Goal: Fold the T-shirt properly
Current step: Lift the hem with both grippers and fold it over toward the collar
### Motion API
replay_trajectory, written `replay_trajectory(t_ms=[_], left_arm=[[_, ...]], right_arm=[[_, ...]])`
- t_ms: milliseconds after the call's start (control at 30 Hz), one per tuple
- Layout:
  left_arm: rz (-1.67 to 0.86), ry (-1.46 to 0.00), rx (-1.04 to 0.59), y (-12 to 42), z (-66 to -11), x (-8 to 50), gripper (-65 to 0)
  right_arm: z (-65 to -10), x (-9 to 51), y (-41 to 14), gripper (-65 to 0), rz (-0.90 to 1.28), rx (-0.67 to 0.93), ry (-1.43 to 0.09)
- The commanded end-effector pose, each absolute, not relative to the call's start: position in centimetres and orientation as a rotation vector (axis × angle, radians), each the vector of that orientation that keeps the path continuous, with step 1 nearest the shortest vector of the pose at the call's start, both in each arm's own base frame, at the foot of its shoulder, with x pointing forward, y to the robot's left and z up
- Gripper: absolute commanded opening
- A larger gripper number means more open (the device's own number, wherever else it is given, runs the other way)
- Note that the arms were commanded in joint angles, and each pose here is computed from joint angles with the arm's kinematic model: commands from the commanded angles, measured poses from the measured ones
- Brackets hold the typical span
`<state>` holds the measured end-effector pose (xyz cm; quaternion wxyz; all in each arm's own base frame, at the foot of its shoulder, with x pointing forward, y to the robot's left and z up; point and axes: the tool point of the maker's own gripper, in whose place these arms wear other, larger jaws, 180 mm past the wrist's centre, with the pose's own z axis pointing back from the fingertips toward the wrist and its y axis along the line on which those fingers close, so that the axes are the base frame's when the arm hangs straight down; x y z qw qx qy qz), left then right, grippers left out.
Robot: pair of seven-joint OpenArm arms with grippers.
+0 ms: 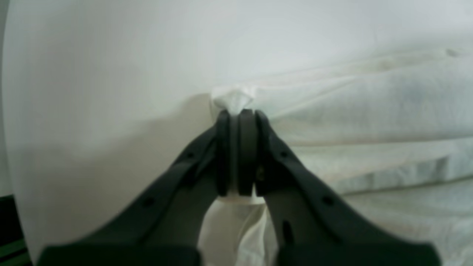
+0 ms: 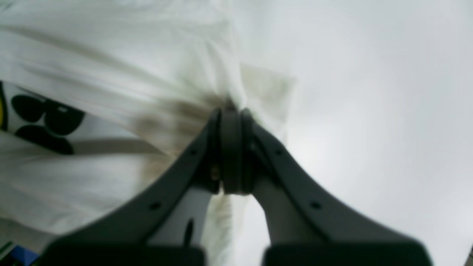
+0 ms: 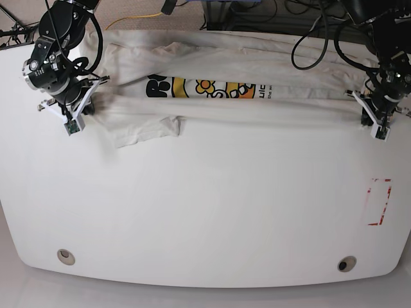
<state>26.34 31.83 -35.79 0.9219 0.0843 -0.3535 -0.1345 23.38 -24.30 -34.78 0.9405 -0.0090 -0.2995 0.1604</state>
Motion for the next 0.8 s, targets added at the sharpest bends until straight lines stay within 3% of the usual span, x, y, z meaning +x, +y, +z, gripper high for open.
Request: replay_trajectory(t_ms=[0, 267, 333, 367, 533, 600, 700, 767], left_arm=[[-0.292, -0.741, 0.211, 32.5, -34.7, 26.0, -65.0], [-0.261, -0.689, 0.189, 32.2, -36.6, 23.6, -65.0], [-0.257, -0.683, 0.195, 32.4, -36.6, 23.4, -65.0], [-0.258, -0.679, 0.194, 32.4, -36.7, 23.4, -65.0], [-0.252, -0.573, 0.21, 33.1, -37.7, 21.7, -65.0], [-0.251, -0.55, 0.214, 33.2, -37.9, 21.5, -65.0], [-0.265, -0.559, 0.224, 33.4, -37.4, 22.1, -63.9], [-0.289, -0.557, 0.225, 33.2, -37.3, 22.4, -56.2]], right_arm=[[-34.6, 22.7, -24.6, -65.0, 0.338, -0.028, -0.607], [-36.4, 20.0, -24.1, -65.0, 0.328, 0.006, -0.536], [-36.7, 19.7, -23.9, -62.3, 0.319, 0.008, -0.529], [-36.8, 19.6, -23.9, -59.3, 0.316, 0.006, -0.524], [-36.7, 19.3, -25.2, -30.8, 0.293, -0.042, -0.511], [-35.9, 19.3, -26.3, -22.2, 0.249, -0.048, -0.543], [-34.6, 20.3, -26.2, -19.0, 0.205, 0.007, -0.627], [-33.3, 21.4, -25.4, -19.2, 0.207, 0.075, -0.698]])
